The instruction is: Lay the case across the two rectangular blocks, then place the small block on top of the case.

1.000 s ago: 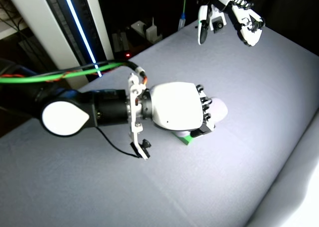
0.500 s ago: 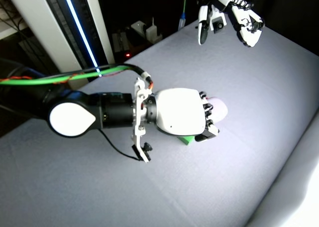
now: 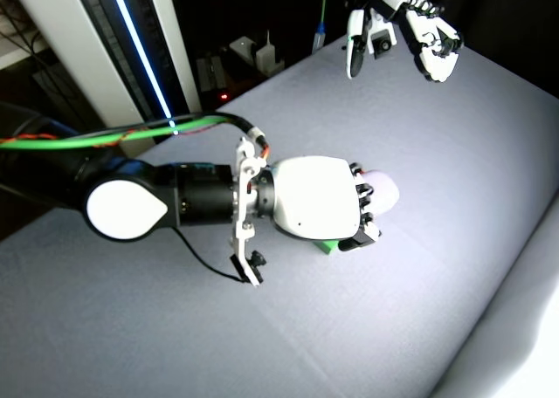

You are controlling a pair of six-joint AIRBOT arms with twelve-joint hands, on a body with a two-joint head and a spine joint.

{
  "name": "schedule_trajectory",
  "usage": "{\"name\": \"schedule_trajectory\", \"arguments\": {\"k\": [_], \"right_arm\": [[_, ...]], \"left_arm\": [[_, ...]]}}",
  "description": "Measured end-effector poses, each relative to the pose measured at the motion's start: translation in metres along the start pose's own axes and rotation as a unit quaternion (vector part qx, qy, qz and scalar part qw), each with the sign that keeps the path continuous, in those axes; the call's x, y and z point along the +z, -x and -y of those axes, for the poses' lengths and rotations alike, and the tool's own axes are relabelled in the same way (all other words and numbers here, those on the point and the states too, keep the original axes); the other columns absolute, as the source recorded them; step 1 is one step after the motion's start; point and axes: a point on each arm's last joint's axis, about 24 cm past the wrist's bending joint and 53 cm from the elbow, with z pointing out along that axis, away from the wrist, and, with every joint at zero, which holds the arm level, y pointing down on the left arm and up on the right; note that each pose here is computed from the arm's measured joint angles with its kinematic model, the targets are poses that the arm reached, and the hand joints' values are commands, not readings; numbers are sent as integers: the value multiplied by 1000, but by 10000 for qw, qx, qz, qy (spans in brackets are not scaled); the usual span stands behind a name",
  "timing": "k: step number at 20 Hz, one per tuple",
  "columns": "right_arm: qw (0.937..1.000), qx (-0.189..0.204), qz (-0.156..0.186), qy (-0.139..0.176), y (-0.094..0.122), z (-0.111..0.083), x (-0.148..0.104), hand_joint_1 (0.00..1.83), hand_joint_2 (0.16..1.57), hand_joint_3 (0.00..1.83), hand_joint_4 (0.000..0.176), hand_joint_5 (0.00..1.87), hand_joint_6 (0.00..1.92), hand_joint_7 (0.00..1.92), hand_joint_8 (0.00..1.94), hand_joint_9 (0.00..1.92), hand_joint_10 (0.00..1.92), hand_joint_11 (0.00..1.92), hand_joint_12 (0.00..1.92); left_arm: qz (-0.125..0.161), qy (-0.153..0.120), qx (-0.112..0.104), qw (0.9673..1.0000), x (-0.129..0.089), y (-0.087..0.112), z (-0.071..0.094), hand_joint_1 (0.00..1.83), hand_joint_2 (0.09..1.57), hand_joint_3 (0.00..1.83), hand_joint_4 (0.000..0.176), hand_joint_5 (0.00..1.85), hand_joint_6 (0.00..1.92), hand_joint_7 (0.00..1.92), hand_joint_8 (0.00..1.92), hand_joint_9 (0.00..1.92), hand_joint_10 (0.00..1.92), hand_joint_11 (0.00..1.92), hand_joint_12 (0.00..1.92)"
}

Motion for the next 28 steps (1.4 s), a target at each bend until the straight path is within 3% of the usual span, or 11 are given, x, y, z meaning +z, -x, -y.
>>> {"name": "schedule_trajectory", "arguments": {"k": [1, 6, 8, 12, 13, 14, 15, 16, 17, 23, 28], "right_arm": [[10000, 2, -2, -11, 0, 1, 0, 1196, 1168, 1, 4, 856, 1097, 887, 1224, 705, 990, 511, 1533], [10000, 4, -5, -56, 0, 3, 0, 1196, 1182, 0, 0, 841, 1083, 856, 1311, 642, 1030, 439, 1556], [10000, -1, -1, -84, 1, 5, -1, 1195, 1179, 0, 0, 836, 1097, 871, 1279, 662, 963, 456, 1508], [9999, 0, -4, -108, 1, 6, -1, 1193, 1191, 1, 0, 818, 1097, 845, 1348, 619, 987, 418, 1541], [9999, -5, -3, -122, 2, 7, 0, 1305, 1164, 1, 0, 734, 560, 855, 1235, 614, 924, 405, 1478], [9999, -3, -3, -126, 2, 7, 0, 1305, 1164, 1, 0, 734, 560, 855, 1235, 614, 924, 405, 1478], [9999, -8, -9, -134, 1, 7, 0, 1256, 1083, 0, 0, 761, 303, 706, 789, 599, 909, 382, 1471], [9998, -20, -29, -171, 0, 9, 0, 1232, 1069, 0, 0, 784, 141, 693, 579, 574, 892, 352, 1465], [9998, -18, -34, -189, 0, 10, 0, 1222, 1061, 0, 0, 799, 68, 698, 503, 561, 920, 350, 1486], [9997, -9, -30, -228, 1, 12, 0, 1183, 1043, 0, 0, 743, 0, 678, 368, 515, 898, 317, 1473], [9997, -8, -33, -234, 0, 12, 0, 1085, 999, 0, 0, 541, 0, 630, 169, 467, 771, 262, 1437]], "left_arm": [[1, 1, -2, 10000, 0, 0, 0, 855, 949, 0, 13, 259, 0, 360, 0, 386, 0, 0, 1015], [1, -1, -8, 10000, 0, 0, 0, 876, 954, 0, 0, 274, 3, 377, 1, 402, 4, 0, 1070], [4, -1, -8, 10000, 0, 0, 0, 869, 958, 0, 6, 267, 0, 364, 1, 396, 3, 0, 1048], [-12, 3, -39, 10000, 0, -3, 0, 904, 966, 2, 0, 262, 0, 376, 4, 401, 5, 0, 1035], [-20, -7, -36, 10000, 0, -3, 0, 887, 967, 2, 10, 257, 0, 372, 1, 401, 4, 0, 1035], [-13, -12, -35, 10000, 0, -3, 0, 887, 967, 2, 10, 257, 0, 372, 1, 401, 4, 0, 1035], [-7, -9, -37, 10000, 0, -2, 0, 891, 962, 0, 6, 262, 1, 375, 2, 406, 4, 0, 1059], [-11, -5, -36, 10000, 0, -2, 0, 887, 959, 0, 0, 268, 3, 368, 0, 399, 1, 0, 1062], [-10, -9, -37, 10000, 0, -2, 0, 888, 961, 0, 0, 272, 4, 371, 2, 403, 2, 0, 1064], [-10, -9, -37, 10000, 0, -2, 0, 904, 961, 0, 0, 283, 3, 365, 0, 400, 0, 0, 1050], [-10, -7, -36, 10000, 0, -2, 0, 886, 955, 0, 0, 278, 0, 372, 0, 398, 2, 0, 1052]]}}
